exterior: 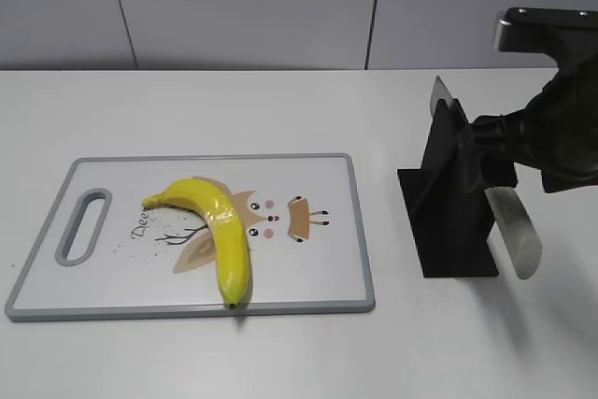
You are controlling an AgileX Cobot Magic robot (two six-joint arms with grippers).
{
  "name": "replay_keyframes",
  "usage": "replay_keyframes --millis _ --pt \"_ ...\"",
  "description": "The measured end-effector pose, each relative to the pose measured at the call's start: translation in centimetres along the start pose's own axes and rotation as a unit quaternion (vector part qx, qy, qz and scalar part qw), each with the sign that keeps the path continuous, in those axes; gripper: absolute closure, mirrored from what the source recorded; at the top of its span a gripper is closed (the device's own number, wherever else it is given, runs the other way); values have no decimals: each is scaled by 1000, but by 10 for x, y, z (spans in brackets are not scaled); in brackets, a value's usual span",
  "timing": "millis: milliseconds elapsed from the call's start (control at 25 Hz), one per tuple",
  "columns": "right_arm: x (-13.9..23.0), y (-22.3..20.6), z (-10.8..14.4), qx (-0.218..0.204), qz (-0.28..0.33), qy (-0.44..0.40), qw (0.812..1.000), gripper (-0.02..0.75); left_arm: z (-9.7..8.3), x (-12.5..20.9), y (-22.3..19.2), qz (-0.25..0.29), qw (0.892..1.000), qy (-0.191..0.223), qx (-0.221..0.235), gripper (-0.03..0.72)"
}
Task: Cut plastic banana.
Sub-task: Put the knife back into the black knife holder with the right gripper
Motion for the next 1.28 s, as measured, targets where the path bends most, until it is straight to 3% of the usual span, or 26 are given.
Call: replay_keyframes --millis 240,480,600,840,1280 --pt "4 34 2 -25 -17 43 999 86 0 0 0 0 1000 0 0 237" --pt "17 89 -1 -70 -70 148 984 113 0 0 0 0 1000 0 0 236" --pt "36 101 -15 -77 -91 186 975 130 -1 0 0 -1 1000 5 2 239" --pt "80 106 -47 -82 -114 225 964 142 -2 -3 0 -7 997 71 5 253" --pt "115 147 -74 -129 -227 223 939 145 -2 -3 0 -8 997 78 5 254"
Point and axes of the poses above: a point on each arm's last joint axis where the gripper is mounted, y pointing back along that axis away from the gripper, z along the wrist's bending axis when the last joint is at zero, x = y × z, the point moved 9 cm from there along -y, pointing out along that axis toward the gripper, and after that the axes turned 10 degrees about -y, right-handed, at the moved point
